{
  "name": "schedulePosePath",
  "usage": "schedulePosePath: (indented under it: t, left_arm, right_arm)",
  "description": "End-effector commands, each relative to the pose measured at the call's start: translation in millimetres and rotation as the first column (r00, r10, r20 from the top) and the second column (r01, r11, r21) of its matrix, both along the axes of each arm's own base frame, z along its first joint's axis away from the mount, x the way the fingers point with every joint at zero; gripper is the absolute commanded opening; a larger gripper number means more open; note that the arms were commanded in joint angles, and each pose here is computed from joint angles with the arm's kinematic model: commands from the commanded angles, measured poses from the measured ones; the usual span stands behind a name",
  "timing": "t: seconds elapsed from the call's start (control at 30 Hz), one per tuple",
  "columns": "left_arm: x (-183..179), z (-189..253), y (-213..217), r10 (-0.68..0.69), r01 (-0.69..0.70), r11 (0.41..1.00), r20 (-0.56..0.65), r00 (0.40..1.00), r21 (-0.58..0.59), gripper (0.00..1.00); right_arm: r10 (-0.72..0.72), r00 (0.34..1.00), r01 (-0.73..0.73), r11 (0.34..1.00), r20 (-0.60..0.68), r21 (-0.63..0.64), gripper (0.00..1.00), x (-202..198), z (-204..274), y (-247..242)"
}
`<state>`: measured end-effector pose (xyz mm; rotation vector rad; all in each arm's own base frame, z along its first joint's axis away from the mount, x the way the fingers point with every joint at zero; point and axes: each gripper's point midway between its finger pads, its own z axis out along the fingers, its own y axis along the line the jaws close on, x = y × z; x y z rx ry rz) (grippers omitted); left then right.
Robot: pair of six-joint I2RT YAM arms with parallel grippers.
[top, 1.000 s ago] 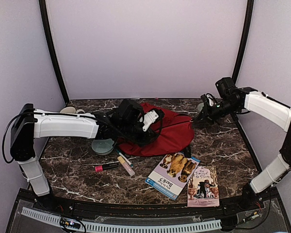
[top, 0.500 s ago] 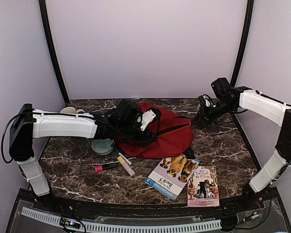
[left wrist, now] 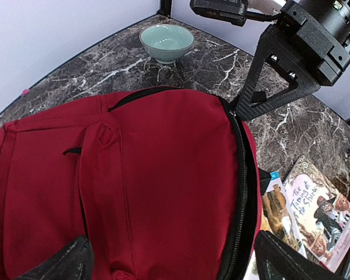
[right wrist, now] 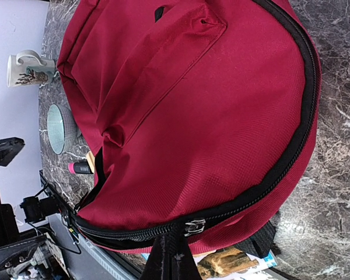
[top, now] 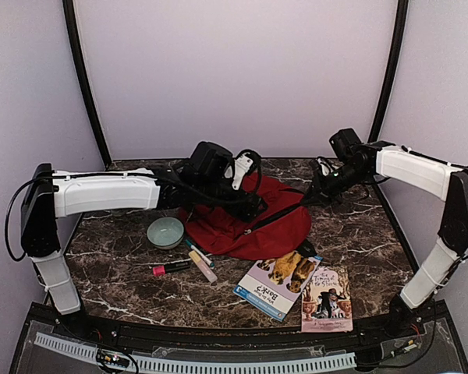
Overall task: Pack the student bag
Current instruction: Hold the student bag at the center of the board.
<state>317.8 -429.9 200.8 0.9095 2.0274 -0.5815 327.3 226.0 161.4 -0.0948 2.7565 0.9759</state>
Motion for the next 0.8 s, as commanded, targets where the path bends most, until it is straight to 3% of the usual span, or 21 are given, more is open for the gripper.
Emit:
schedulePosePath:
  t: [0.0, 0.3, 0.53, 0.77]
  left_arm:
    - [-11, -6, -13, 0.012, -0.019, 0.997, -0.112, 0.994, -0.069, 0.99]
    - [-22, -6, -42, 0.034, -0.05, 0.99, -0.115, 0.993, -0.131, 0.99]
    - [-35, -15, -68, -0.021, 0.013, 0.996, -0.091, 0.996, -0.09, 0.97]
    - [-10, -25, -83, 0.047, -0.048, 0.999, -0.015, 0.999, -0.014, 0.96]
  right_arm:
    - [0.007, 0.999, -0.007, 1.0, 0.043, -0.004, 0.0, 7, 4, 3]
    - [-0.011, 1.0, 0.011, 1.0, 0.017, -0.011, 0.0, 3, -8, 0]
    - [0.017, 1.0, -0.017, 1.0, 0.019, 0.023, 0.0, -3, -8, 4]
    - [0.031, 0.999, -0.031, 0.999, 0.012, 0.021, 0.0, -8, -13, 3]
